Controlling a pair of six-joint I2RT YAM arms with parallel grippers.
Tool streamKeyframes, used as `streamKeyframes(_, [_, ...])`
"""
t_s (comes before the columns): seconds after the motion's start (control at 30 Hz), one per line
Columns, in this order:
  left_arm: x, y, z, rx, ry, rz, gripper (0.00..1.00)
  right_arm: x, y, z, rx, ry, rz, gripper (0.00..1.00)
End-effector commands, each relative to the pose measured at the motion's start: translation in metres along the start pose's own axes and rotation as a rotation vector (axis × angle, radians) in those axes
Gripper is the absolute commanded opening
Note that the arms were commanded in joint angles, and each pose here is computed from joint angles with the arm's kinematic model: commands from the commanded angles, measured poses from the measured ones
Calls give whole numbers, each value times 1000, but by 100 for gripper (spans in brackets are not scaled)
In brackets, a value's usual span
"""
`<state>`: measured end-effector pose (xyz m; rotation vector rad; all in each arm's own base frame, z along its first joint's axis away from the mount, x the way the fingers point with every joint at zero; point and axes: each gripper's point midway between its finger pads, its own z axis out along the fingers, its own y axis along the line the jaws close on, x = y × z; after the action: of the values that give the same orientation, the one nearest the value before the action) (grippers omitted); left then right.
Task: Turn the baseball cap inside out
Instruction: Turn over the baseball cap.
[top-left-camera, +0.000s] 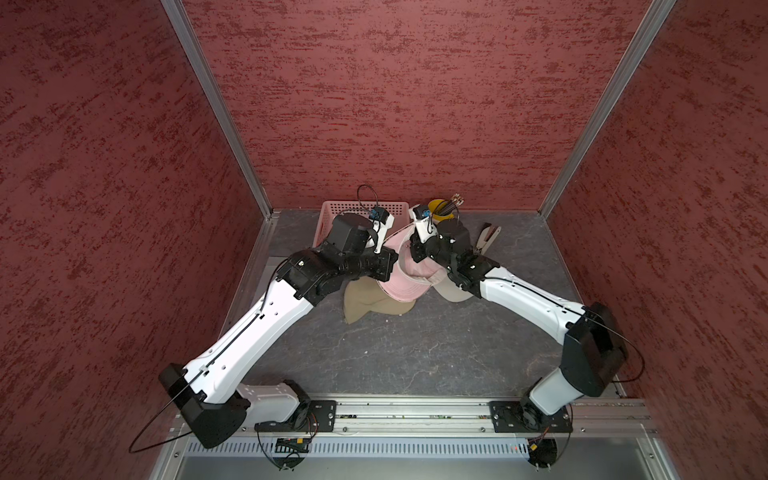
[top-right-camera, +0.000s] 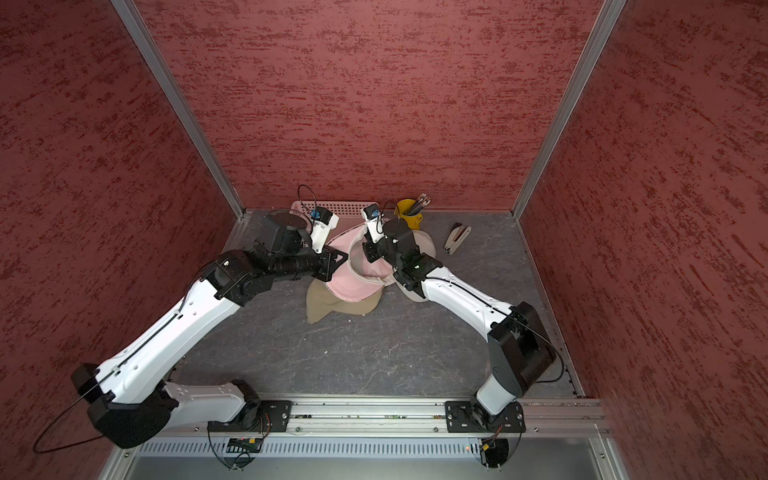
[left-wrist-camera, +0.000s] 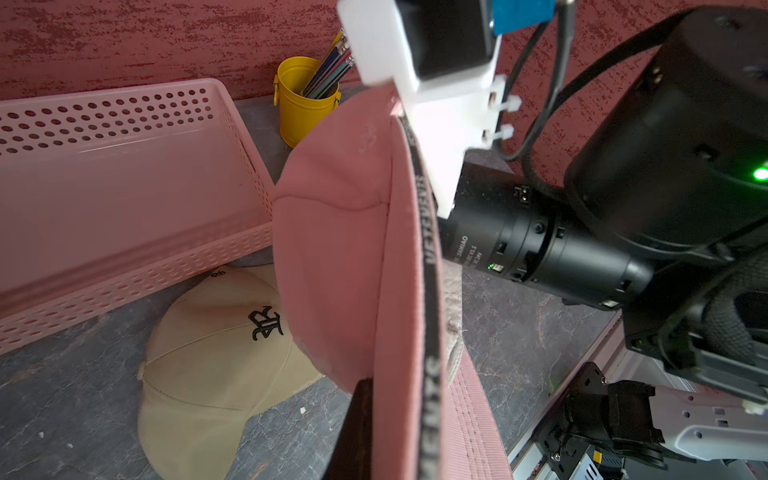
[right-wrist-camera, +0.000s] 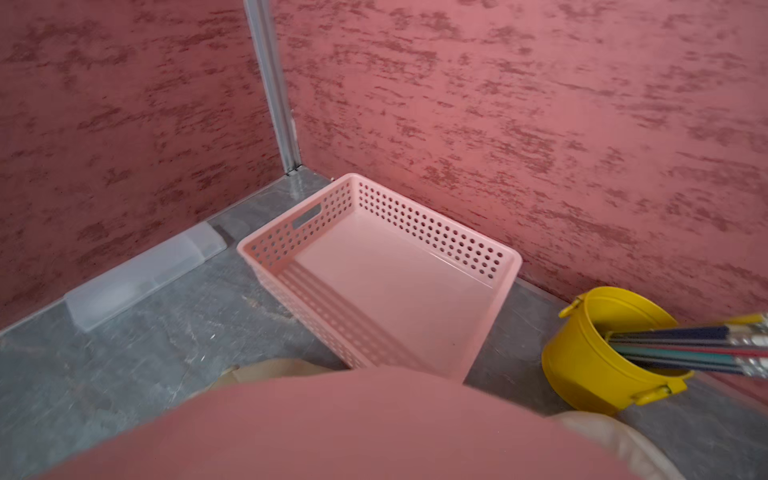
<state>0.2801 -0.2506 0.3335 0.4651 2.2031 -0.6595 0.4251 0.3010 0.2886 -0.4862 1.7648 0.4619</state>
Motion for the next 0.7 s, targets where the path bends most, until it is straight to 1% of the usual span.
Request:
streamKeyframes(0.0, [-10, -10, -5, 41, -69, -22, 0, -53, -56, -14, 182, -236, 245, 8])
streamKeyframes(0.07, [-6, -8, -4, 35, -69, -37, 0, -53, -80, -23, 252, -289, 339, 9])
streamKeyframes(0.1, [-4, -6, -4, 29, -70, -43, 0, -52, -89, -27, 281, -304, 364, 9])
streamKeyframes(0.17, [-3, -1, -5, 5, -78, -50, 0, -51, -99, -34, 319, -312, 382, 9])
streamKeyframes(0.23, [-3, 8, -6, -40, -93, -56, 0, -49, -97, -34, 306, -277, 361, 9])
streamKeyframes(0.37, [-18, 21, -13, -105, -155, -39, 0, -36, -77, -28, 206, -157, 301, 11])
streamKeyframes(0.53, [-32, 23, -22, -140, -170, 0, 0, -5, -41, -28, 42, 73, 138, 14])
streamKeyframes(0.57, [-34, 23, -23, -140, -173, 0, 0, -1, -37, -31, 20, 97, 109, 15])
streamKeyframes(0.63, [-35, 24, -25, -129, -167, -5, 0, 4, -20, -40, -75, 118, 37, 21])
streamKeyframes(0.67, [-36, 24, -25, -122, -157, -12, 0, 4, -19, -46, -74, 112, 23, 23])
